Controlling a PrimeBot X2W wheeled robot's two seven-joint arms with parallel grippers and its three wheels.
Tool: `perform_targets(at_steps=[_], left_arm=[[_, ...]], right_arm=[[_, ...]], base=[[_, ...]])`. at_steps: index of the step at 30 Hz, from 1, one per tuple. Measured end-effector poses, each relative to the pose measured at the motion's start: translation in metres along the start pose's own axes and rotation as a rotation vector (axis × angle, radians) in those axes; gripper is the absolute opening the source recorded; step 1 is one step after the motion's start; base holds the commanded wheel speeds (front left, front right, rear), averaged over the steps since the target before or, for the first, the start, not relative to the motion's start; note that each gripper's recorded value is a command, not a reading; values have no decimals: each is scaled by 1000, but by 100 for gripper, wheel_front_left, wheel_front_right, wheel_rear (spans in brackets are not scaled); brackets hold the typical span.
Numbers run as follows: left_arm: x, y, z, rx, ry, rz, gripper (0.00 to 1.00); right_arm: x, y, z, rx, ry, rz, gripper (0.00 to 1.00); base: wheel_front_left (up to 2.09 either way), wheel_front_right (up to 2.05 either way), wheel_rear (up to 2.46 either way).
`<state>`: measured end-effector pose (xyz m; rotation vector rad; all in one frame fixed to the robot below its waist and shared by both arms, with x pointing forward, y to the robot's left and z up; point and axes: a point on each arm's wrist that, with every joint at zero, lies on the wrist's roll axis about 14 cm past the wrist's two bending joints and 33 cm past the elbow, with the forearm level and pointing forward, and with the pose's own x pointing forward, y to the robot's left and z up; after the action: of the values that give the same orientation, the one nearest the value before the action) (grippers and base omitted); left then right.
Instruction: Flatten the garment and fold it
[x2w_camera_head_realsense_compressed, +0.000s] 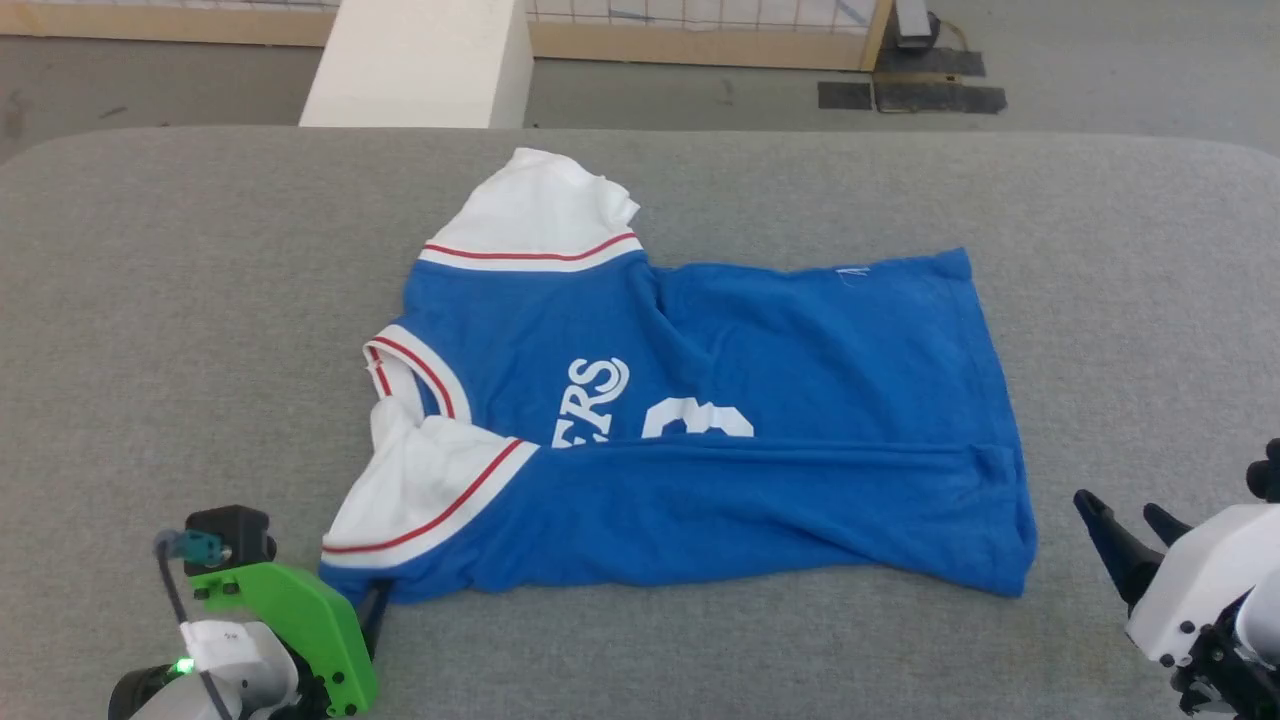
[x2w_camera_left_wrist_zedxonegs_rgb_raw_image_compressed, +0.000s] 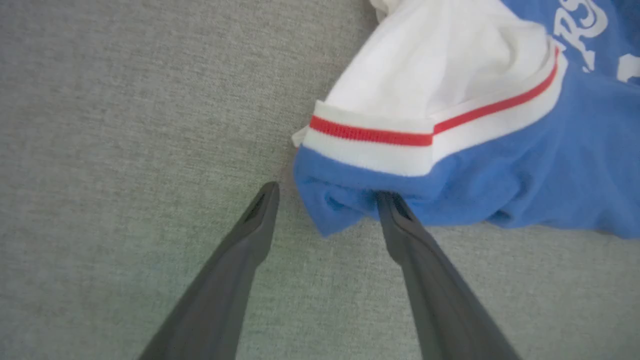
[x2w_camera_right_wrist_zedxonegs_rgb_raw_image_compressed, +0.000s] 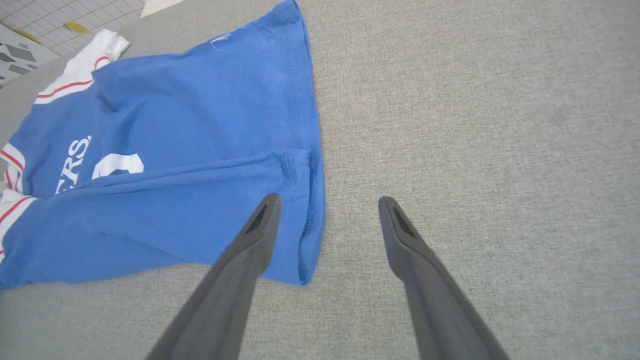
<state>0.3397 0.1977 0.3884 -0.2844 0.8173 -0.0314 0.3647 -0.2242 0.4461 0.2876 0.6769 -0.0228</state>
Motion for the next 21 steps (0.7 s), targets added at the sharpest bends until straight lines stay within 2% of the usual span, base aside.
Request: perform_targets(at_steps=[4,5,6,7,13,21], left_arm=[[14,-1,-16,33,92,11,100],[16,-2,-19,37,115,9,81],[17,-2,-20,32,127,6,33],[19,-2,-21,31,134,2,0],[18,-11,-14,-60,60,-40,0],[5,-13,0,-105,-33,-56,0]], right_arm=[[-1,-5,-4,8,11,-13,100],[-1,-6,-5,9,12,-18,100],[-2,-7,-6,6,15,-22,100],[-2,-8,-8,-3,19,-31,100],[-5,-10,-22,-144,75,-80,100],[11,0,-51,-242,212,-85,100]], base=[[0,0,0],[0,0,0],[0,0,0],[0,0,0],[0,0,0],[0,0,0]])
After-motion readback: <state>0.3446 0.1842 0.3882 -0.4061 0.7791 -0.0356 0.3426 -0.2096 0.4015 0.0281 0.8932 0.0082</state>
